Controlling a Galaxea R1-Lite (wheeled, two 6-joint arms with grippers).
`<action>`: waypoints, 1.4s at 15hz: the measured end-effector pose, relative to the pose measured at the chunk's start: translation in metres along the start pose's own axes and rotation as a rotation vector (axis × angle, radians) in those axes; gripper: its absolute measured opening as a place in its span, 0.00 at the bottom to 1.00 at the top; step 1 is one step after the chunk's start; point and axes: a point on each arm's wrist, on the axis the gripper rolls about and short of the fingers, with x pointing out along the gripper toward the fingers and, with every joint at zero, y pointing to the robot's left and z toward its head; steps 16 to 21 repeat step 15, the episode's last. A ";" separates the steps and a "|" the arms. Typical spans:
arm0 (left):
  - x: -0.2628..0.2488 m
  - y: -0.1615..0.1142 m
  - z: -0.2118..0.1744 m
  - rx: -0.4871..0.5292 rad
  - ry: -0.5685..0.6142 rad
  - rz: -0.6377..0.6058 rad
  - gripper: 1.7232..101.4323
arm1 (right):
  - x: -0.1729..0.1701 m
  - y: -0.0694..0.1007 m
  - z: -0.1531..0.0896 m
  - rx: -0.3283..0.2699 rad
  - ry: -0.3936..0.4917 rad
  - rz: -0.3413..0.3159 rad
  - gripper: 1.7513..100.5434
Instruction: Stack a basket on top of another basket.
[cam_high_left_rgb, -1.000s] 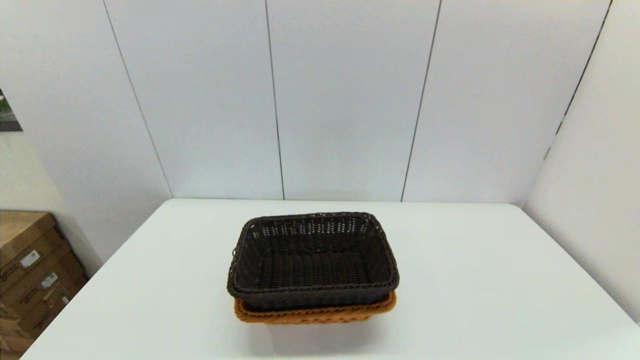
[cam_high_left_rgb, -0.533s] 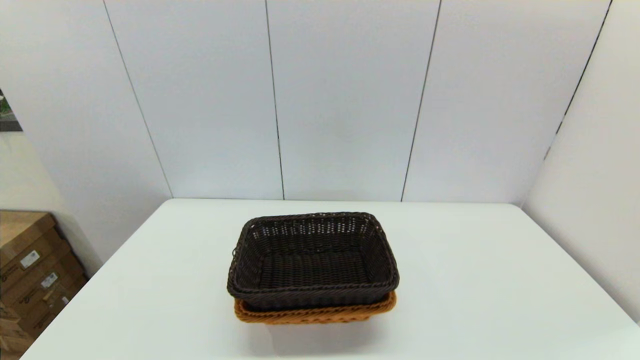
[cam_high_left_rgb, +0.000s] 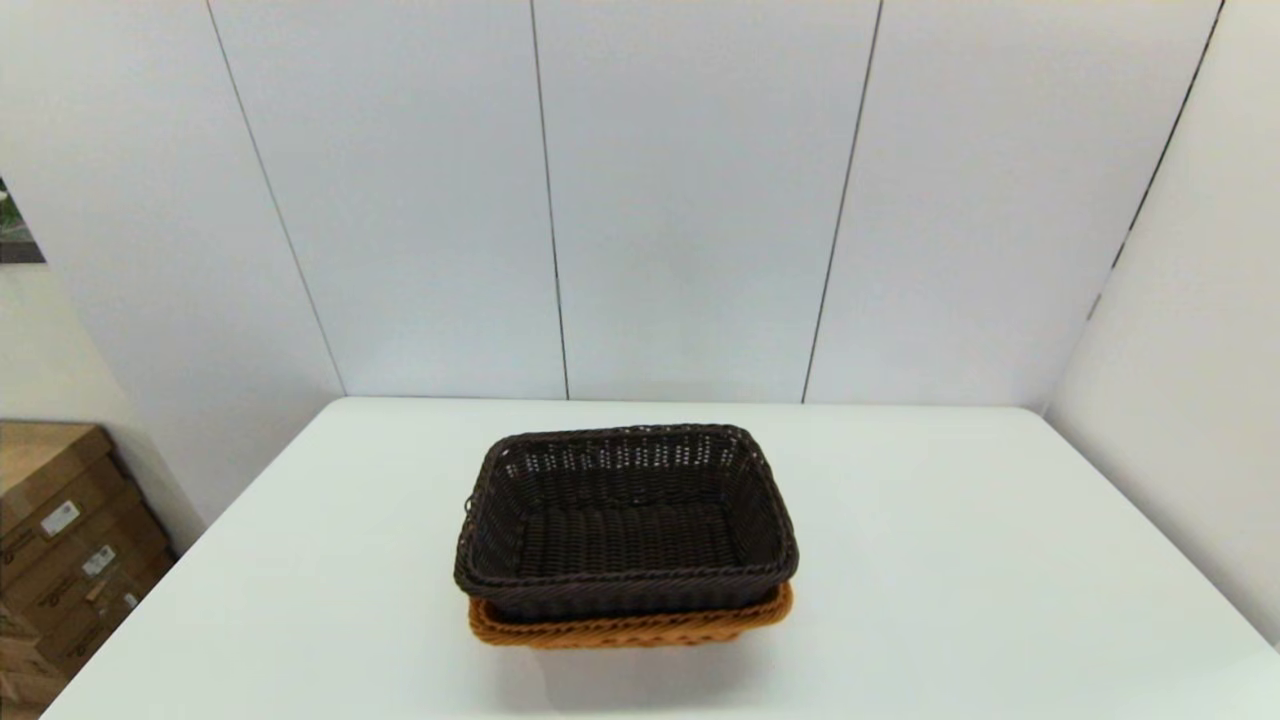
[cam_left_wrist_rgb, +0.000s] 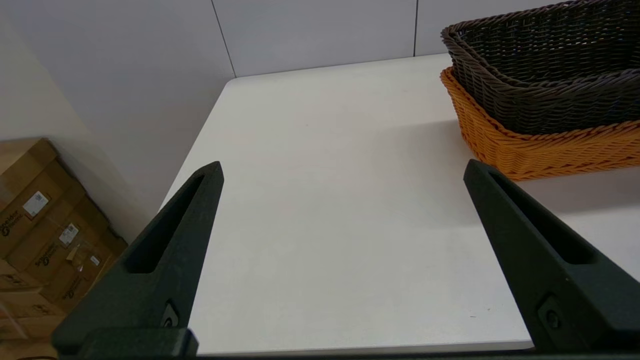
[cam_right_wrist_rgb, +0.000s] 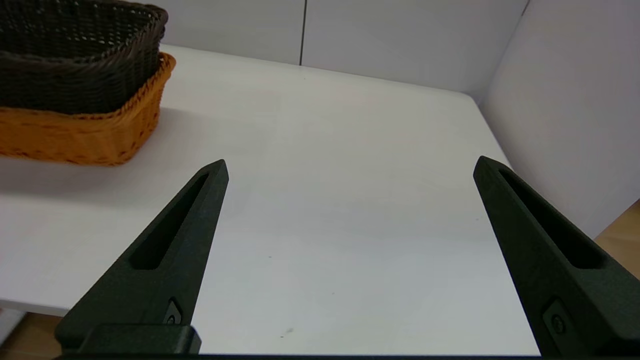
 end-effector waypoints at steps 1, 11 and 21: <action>0.000 0.000 0.000 0.000 0.000 0.000 0.96 | 0.000 0.000 0.000 0.020 0.001 -0.001 0.97; 0.000 0.000 -0.001 0.000 0.002 -0.002 0.96 | 0.000 0.000 0.000 0.052 0.002 -0.009 0.97; 0.000 0.000 0.000 0.000 0.000 0.000 0.96 | 0.000 0.000 0.000 0.051 0.002 -0.009 0.97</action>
